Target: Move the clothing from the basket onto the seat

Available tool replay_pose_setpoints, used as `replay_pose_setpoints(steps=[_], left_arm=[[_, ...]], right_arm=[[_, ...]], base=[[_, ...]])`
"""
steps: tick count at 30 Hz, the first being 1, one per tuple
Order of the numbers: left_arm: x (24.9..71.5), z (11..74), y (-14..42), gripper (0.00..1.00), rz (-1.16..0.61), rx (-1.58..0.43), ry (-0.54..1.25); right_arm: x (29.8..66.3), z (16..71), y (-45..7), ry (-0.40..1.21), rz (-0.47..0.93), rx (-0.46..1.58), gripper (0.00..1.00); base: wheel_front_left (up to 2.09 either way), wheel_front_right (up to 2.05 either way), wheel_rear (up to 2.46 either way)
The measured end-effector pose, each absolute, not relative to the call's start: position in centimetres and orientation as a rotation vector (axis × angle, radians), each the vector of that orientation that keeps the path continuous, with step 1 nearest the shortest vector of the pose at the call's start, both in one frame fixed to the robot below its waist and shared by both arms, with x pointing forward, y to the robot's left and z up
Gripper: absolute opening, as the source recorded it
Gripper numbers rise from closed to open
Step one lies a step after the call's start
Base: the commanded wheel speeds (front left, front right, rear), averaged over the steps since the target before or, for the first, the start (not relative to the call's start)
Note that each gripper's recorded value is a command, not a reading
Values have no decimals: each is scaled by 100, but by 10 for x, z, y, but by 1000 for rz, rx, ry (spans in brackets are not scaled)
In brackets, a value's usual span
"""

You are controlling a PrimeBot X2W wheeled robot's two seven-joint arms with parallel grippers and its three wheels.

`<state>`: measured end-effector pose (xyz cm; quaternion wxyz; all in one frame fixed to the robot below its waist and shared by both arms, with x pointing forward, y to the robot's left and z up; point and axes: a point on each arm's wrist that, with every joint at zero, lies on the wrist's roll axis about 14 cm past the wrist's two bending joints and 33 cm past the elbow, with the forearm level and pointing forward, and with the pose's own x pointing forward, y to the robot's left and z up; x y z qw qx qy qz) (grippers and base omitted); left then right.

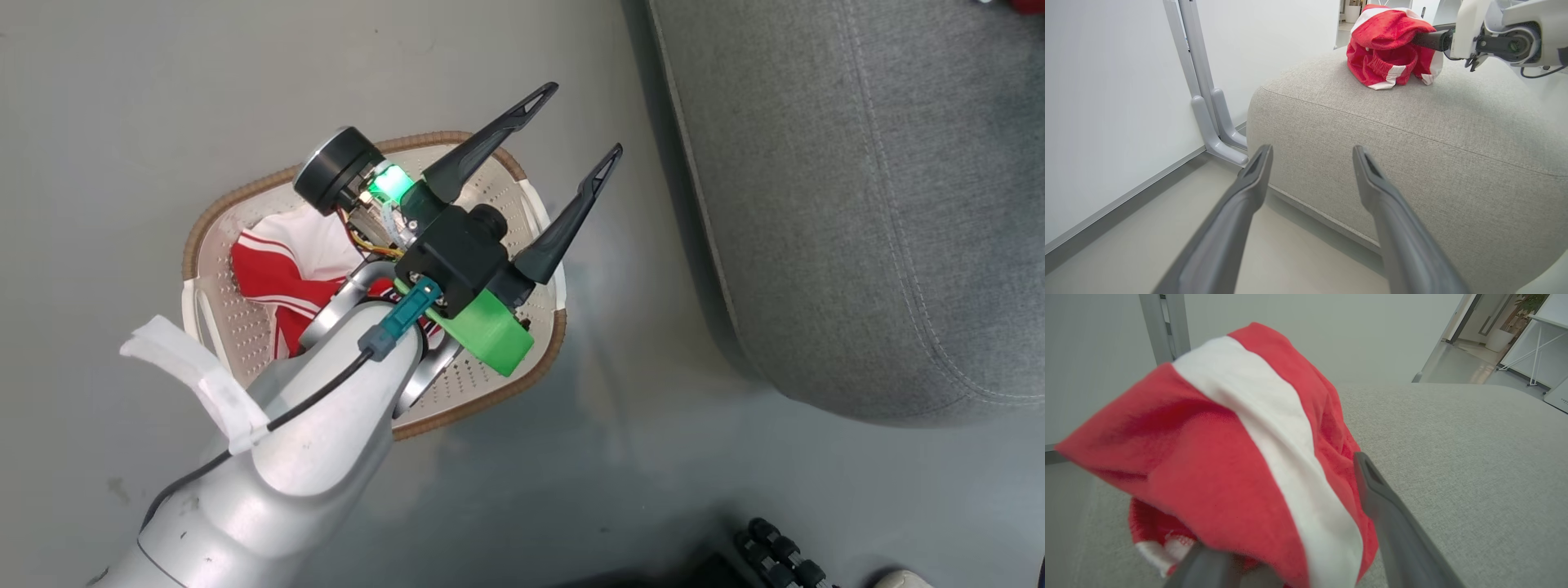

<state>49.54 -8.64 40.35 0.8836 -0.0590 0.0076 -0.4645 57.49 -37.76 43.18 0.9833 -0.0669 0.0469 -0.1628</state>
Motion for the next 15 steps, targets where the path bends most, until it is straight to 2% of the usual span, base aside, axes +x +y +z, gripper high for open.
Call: replay_pose_setpoints(steps=[15], left_arm=[[477, 449, -56, 100, -829, -134, -5]], right_arm=[[501, 469, -351, 34, -286, -116, 100]], base=[[0, 0, 0]])
